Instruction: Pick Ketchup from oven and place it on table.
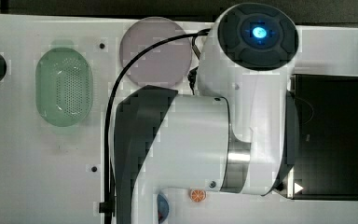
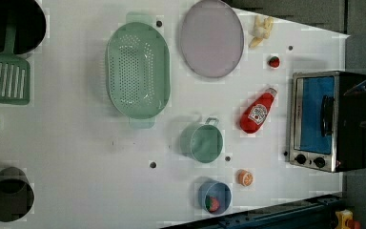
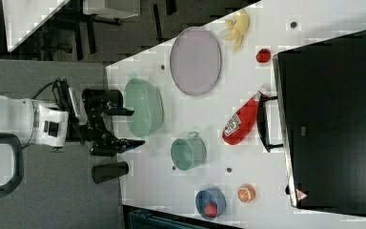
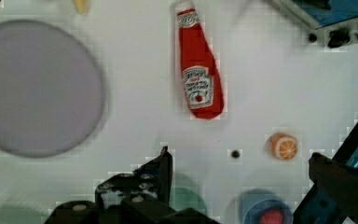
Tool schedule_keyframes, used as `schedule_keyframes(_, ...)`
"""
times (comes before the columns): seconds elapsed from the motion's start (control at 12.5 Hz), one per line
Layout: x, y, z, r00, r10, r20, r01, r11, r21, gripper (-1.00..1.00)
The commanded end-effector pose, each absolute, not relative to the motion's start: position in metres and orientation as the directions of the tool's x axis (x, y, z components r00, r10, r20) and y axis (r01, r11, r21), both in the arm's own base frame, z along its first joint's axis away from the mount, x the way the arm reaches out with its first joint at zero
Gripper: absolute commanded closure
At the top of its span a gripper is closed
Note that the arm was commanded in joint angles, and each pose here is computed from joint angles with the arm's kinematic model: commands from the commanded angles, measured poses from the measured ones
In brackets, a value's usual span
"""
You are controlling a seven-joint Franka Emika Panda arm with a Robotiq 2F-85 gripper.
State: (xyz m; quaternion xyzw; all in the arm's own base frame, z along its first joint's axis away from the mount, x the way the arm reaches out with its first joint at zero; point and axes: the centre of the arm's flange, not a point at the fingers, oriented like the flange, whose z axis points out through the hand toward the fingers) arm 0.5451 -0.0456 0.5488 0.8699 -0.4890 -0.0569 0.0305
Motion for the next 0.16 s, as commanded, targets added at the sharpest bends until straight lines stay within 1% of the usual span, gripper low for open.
schedule_keyframes(0.08, 0.5359, -0.0342, 0.5890, 0.521, -0.853, -0.032, -0.851, -0.522, 0.055, -1.00)
schedule_keyframes(0.16, 0.5359, -0.0342, 0.5890, 0.521, -0.853, -0.032, -0.851, -0.522, 0.055, -1.00)
